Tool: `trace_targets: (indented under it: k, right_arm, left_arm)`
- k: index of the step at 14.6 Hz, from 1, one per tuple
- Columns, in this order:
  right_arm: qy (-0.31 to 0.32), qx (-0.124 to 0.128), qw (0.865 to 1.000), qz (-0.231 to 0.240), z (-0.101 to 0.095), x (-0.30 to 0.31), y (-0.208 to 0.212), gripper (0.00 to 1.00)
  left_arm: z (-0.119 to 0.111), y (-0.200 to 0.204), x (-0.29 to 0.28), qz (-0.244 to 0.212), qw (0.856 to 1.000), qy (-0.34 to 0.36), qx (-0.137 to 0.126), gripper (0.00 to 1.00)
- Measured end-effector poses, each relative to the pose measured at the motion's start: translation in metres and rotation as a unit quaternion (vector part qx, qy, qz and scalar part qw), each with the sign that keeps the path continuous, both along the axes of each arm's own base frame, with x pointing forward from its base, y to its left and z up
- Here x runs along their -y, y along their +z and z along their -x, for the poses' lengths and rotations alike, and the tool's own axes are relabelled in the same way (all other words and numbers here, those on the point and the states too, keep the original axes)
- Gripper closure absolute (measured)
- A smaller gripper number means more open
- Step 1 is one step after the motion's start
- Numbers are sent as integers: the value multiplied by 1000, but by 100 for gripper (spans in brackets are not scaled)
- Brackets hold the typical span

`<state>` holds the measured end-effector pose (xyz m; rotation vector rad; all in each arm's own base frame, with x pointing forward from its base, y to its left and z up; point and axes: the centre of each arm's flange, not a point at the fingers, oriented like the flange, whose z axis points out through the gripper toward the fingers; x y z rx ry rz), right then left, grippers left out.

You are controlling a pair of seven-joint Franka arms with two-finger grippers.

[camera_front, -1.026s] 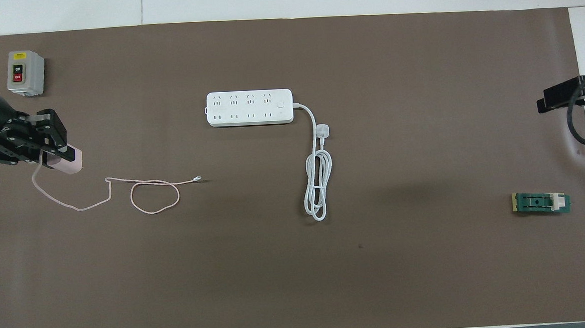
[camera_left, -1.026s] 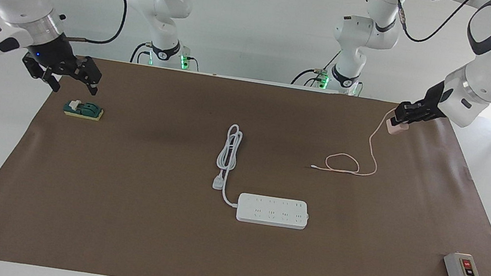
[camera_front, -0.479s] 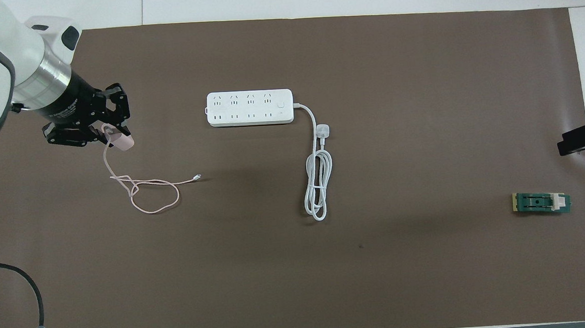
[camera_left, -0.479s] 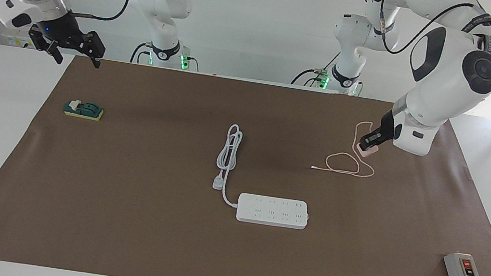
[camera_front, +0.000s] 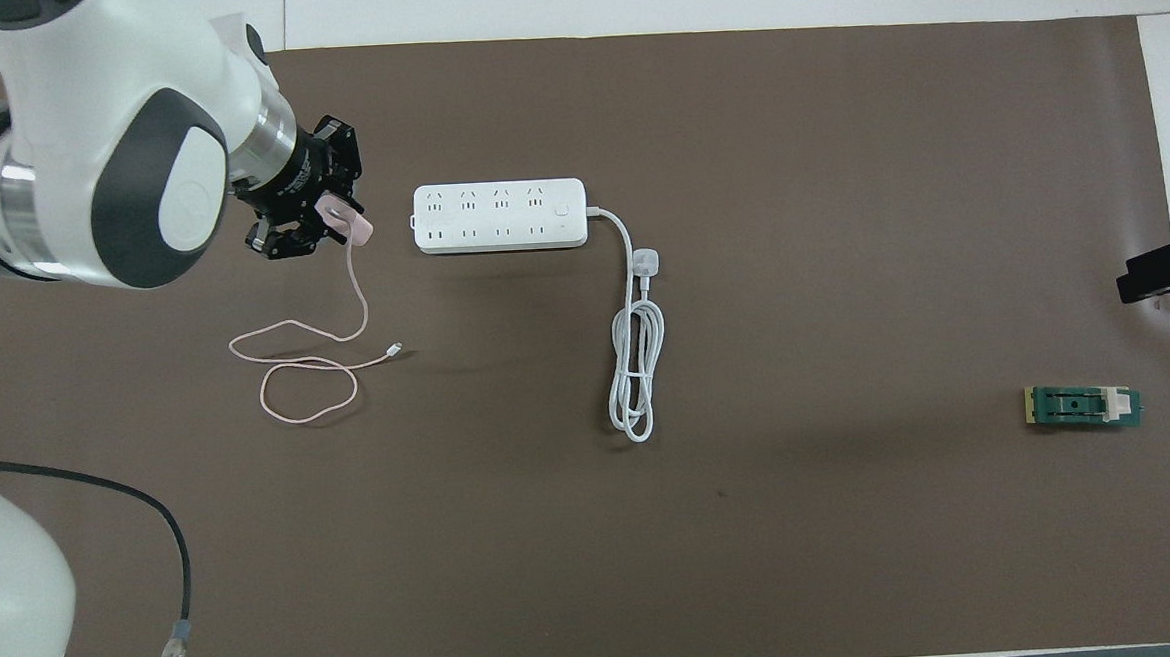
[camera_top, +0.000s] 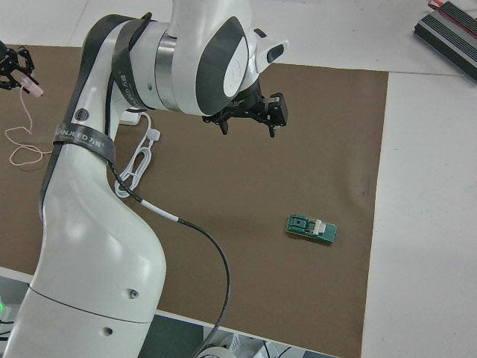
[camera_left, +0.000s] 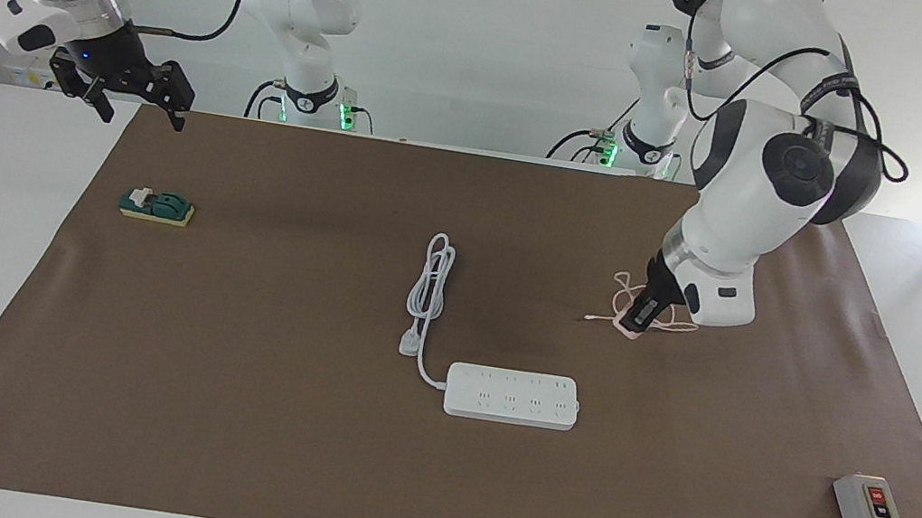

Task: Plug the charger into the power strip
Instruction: 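Carry the charger with the left gripper to the power strip's end socket, then push the charger prongs into the strip socket with the left gripper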

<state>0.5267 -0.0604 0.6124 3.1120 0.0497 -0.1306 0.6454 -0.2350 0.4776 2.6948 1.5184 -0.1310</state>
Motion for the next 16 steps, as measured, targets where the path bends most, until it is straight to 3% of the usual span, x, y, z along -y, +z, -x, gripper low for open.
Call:
trace_targets:
  k: [4, 7, 16]
  right_arm:
    - [0, 2, 1000, 0, 1, 0, 2, 0]
    - [1, 4, 1000, 0, 1, -1, 4, 0]
    - [3, 4, 1000, 0, 1, -3, 4, 0]
  left_arm:
    - [-17, -30, 5, -1, 989, 151, 8, 67]
    - [-19, -38, 3, -5, 978, 210, 1, 67]
    - [-16, -88, 35, -8, 967, 256, -2, 67]
